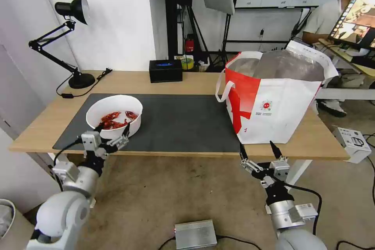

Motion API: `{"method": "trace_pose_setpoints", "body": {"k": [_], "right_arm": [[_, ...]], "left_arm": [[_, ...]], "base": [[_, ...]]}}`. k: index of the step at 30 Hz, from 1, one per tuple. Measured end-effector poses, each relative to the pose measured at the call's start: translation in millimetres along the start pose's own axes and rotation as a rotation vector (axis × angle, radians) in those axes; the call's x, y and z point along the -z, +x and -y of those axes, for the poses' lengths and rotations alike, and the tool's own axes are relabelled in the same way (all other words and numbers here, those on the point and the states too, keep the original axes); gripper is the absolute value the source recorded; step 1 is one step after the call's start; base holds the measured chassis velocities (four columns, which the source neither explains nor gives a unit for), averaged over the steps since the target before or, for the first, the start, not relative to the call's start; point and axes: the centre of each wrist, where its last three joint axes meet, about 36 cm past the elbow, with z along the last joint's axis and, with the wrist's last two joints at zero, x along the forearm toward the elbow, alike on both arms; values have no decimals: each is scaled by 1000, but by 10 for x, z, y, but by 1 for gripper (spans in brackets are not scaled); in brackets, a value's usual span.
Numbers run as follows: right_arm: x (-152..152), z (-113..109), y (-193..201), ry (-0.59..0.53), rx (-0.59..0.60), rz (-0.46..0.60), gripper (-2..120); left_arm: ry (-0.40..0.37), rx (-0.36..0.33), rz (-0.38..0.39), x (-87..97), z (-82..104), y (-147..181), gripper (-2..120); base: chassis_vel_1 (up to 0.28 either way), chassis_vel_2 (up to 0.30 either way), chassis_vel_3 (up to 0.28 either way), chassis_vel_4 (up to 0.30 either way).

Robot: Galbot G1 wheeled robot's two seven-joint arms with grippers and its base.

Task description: Pick up the trash from the table and place it into the takeout bag.

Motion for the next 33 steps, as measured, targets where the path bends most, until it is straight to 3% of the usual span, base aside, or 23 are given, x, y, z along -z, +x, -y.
{"method": "trace_pose_setpoints", "body": {"k": [5, 7, 8, 11, 12, 19, 26, 33], "right_arm": [[-1, 1, 0, 0, 0, 0, 100], [-1, 2, -1, 0, 0, 1, 100], [-1, 2, -1, 0, 0, 1, 100], [-2, 4, -2, 0, 0, 1, 100], [-2, 4, -2, 0, 0, 1, 100], [-2, 4, -3, 0, 0, 2, 100], [-2, 5, -3, 0, 0, 2, 100], [-2, 5, -3, -1, 0, 2, 100]], "left_arm": [[-16, 22, -8, 163, -86, -136, 100], [-32, 46, -18, 359, -221, -325, 100], [-32, 46, -18, 359, -221, -325, 100], [-37, 24, -137, 649, -491, -573, 100], [-37, 24, -137, 649, -491, -573, 100], [20, -31, -362, 1016, -920, -901, 100], [9, -38, -470, 1106, -1195, -1303, 100], [-25, -14, -510, 1066, -1410, -1638, 100]], "base": [[0, 0, 0, 0], [0, 0, 0, 0], [0, 0, 0, 0], [0, 0, 0, 0], [0, 0, 0, 0], [0, 0, 0, 0], [0, 0, 0, 0], [0, 0, 0, 0]]}}
